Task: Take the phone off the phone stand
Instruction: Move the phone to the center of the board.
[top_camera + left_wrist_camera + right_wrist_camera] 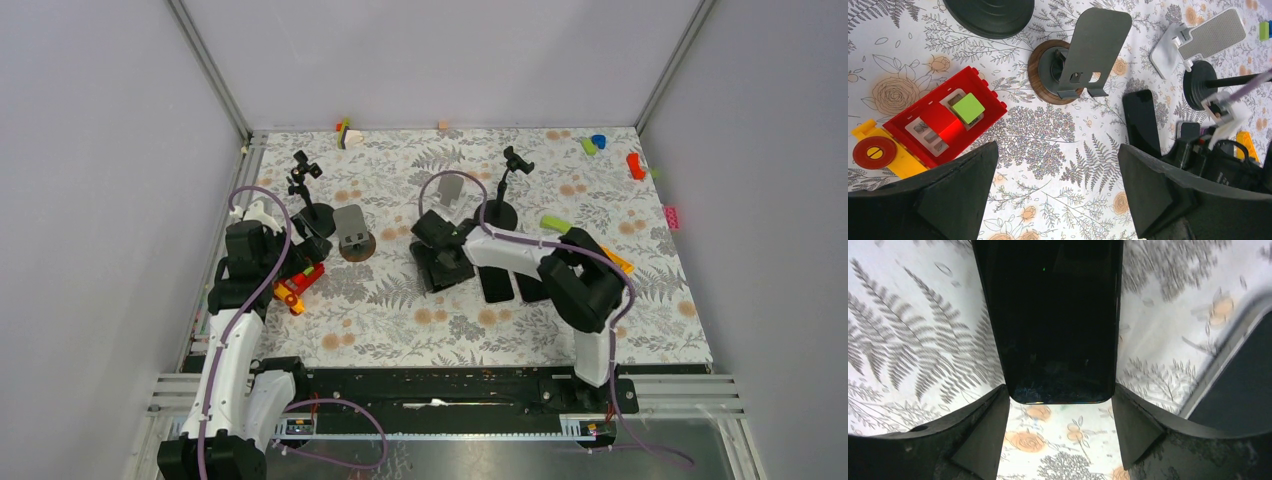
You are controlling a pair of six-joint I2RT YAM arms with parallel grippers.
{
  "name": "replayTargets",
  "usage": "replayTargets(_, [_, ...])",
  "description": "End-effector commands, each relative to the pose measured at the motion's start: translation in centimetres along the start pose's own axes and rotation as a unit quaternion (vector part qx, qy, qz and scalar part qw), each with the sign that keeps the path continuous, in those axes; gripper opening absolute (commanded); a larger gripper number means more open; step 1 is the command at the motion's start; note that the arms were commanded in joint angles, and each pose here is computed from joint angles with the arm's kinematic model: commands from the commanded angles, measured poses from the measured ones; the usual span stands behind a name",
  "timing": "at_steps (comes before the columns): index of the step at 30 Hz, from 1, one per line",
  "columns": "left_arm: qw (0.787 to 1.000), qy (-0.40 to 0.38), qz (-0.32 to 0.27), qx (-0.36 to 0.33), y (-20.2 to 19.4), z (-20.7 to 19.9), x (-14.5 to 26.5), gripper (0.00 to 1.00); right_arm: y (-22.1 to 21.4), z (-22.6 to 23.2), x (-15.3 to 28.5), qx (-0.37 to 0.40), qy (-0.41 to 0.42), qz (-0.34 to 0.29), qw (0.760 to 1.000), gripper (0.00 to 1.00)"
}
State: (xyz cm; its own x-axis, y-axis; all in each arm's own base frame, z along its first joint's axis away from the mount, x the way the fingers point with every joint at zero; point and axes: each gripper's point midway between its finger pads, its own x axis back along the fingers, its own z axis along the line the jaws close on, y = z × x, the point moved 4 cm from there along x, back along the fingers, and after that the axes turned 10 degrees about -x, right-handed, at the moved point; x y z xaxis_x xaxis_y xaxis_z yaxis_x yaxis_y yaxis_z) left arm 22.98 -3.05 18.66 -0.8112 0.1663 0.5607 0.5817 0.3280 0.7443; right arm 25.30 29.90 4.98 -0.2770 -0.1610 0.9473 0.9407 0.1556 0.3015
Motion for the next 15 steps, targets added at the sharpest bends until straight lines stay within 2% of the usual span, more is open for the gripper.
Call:
replayTargets(1, [1.000,-0.018,-0.012,-0.002,0.5,-0.5,-0.3,0.99,-4.1,-2.2,0.0,-0.044,-0.013,0.022,0.999,0.66])
replayTargets(15, [1.000,-0.025,-0.007,0.000,0.4,-0.6,-0.4,0.99,-7.9,-5.6,1.4,-0.140,-0.071,0.009,0.988,0.71])
